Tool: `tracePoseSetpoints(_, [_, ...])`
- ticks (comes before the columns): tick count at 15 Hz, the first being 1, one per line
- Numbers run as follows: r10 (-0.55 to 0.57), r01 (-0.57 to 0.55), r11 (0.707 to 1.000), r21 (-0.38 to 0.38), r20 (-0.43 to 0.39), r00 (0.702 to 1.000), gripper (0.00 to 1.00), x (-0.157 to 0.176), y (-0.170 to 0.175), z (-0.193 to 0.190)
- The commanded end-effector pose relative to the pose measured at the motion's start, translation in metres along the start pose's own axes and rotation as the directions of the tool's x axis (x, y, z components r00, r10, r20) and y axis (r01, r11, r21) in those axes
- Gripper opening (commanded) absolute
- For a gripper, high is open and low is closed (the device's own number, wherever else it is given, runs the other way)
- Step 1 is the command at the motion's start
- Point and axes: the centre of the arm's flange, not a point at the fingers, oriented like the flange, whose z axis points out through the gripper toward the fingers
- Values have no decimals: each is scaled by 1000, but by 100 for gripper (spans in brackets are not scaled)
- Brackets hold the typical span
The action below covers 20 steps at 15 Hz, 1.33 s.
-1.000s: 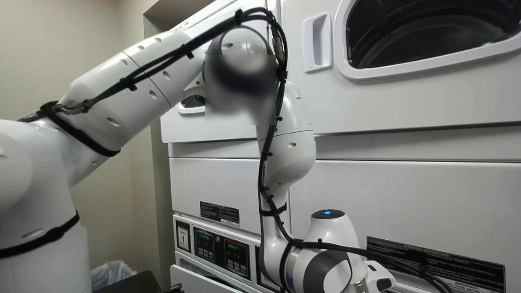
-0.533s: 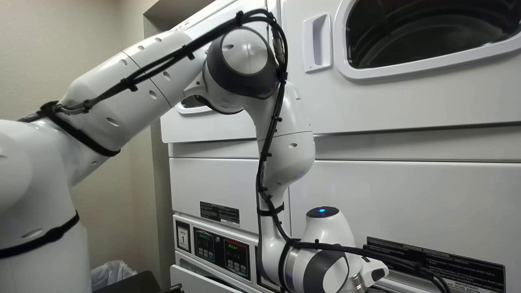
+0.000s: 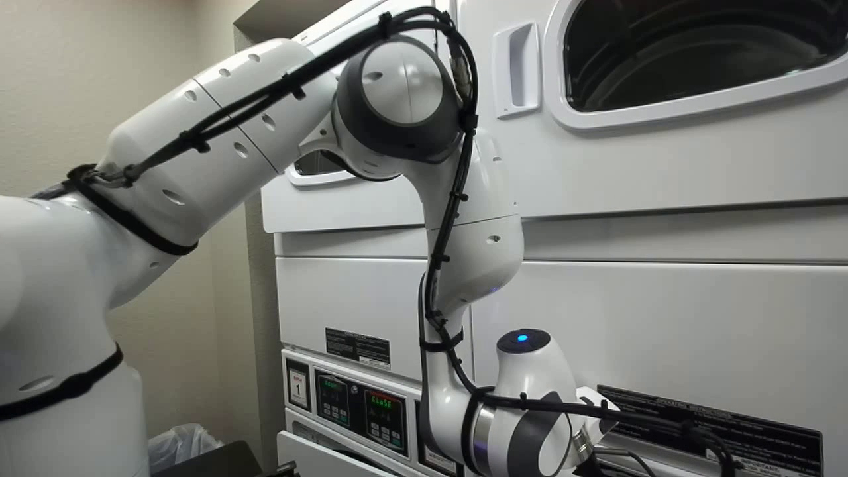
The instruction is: Push the first of the three buttons on the washing machine
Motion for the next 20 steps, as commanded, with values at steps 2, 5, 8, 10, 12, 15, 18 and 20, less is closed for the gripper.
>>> tracePoseSetpoints(2, [-57, 56, 998, -8, -72, 996, 0, -9, 7, -3])
tracePoseSetpoints(5, [-64, 65, 998, 1, -84, 994, 0, -13, 9, -2])
tracePoseSetpoints(8, [-65, 68, 997, 45, -74, 995, 0, -15, 8, 0])
tracePoseSetpoints(10, [-80, 82, 992, 97, -25, 996, 0, -18, 1, 2])
tracePoseSetpoints(12, [-100, 95, 988, 120, 39, 994, 0, -25, -9, 4])
tracePoseSetpoints(15, [-111, 97, 988, 118, 126, 986, 0, -35, -16, 3])
tracePoseSetpoints(18, [-109, 95, 991, 97, 156, 982, 0, -45, -16, -2])
tracePoseSetpoints(20, [-108, 96, 991, 94, 138, 985, 0, -49, -14, -1])
